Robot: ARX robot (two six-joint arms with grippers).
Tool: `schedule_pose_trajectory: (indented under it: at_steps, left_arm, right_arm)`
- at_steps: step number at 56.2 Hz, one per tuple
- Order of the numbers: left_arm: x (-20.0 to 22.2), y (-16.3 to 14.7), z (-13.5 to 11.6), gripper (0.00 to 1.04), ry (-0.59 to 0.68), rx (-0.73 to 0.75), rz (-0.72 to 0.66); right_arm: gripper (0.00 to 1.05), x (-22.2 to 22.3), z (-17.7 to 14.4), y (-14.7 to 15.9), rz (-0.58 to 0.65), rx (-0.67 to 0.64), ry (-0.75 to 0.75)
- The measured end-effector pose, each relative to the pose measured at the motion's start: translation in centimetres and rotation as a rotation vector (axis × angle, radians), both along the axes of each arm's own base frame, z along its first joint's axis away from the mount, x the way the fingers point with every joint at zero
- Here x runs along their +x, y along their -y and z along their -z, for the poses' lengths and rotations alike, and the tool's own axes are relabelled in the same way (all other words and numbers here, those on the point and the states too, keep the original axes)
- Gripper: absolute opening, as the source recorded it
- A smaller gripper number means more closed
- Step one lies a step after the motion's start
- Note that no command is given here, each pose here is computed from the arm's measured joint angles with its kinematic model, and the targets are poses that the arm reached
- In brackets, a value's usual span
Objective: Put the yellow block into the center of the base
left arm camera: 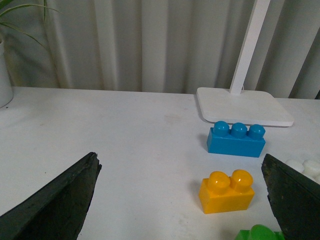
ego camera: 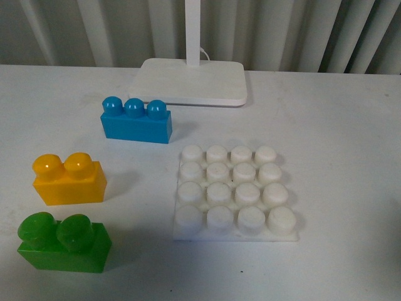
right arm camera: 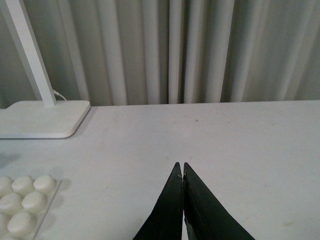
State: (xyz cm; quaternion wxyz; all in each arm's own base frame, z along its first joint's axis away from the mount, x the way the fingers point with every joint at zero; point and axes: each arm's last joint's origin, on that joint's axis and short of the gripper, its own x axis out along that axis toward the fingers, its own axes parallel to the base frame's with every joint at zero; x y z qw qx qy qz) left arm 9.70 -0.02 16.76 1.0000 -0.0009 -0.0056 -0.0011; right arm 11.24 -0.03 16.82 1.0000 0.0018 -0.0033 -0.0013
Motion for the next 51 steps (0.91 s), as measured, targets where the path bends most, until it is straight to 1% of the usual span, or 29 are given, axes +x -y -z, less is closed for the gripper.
schedule_pose_trajectory:
  at_steps: [12, 15, 19, 32, 34, 40, 43, 45, 47, 51]
  left_arm:
    - [0.0, 0.0, 0.0, 0.98, 0.000, 0.000, 0.000]
    - [0.0, 0.0, 0.0, 0.98, 0.000, 0.000, 0.000]
    - [0.0, 0.0, 0.0, 0.98, 0.000, 0.000, 0.000]
    - [0.0, 0.0, 0.0, 0.98, 0.000, 0.000, 0.000]
    - [0.0, 0.0, 0.0, 0.98, 0.000, 0.000, 0.000]
    - [0.0, 0.0, 0.0, 0.98, -0.002, -0.001, -0.008]
    - [0.3, -0.1, 0.1, 0.98, -0.033, -0.020, -0.091]
    - [0.5, -0.1, 0.0, 0.98, -0.048, -0.019, -0.107]
    - [1.0, -0.2, -0.4, 0.98, -0.059, -0.010, -0.106]
    - [2.3, -0.3, -2.1, 0.98, -0.052, 0.028, -0.043]
  right_arm:
    - [0.01, -0.4, 0.0, 0.0, 0.000, 0.000, 0.003]
    - [0.01, -1.0, 0.4, 0.0, 0.000, 0.000, -0.032]
    - [0.01, -1.5, 0.2, 0.0, 0.000, 0.000, 0.000]
    - [0.01, -1.5, 0.3, 0.0, -0.001, -0.001, -0.003]
    - [0.10, -1.5, 0.3, 0.0, 0.000, -0.002, -0.003]
    - [0.29, -1.5, 0.3, 0.0, 0.000, -0.002, -0.003]
    - [0.38, -1.5, 0.3, 0.0, -0.001, -0.002, -0.003]
    - [0.45, -1.5, 0.3, 0.0, 0.000, -0.002, -0.003]
    - [0.53, -1.5, 0.3, 0.0, 0.000, -0.002, -0.003]
    - [0.67, -1.5, 0.3, 0.0, -0.001, -0.002, -0.003]
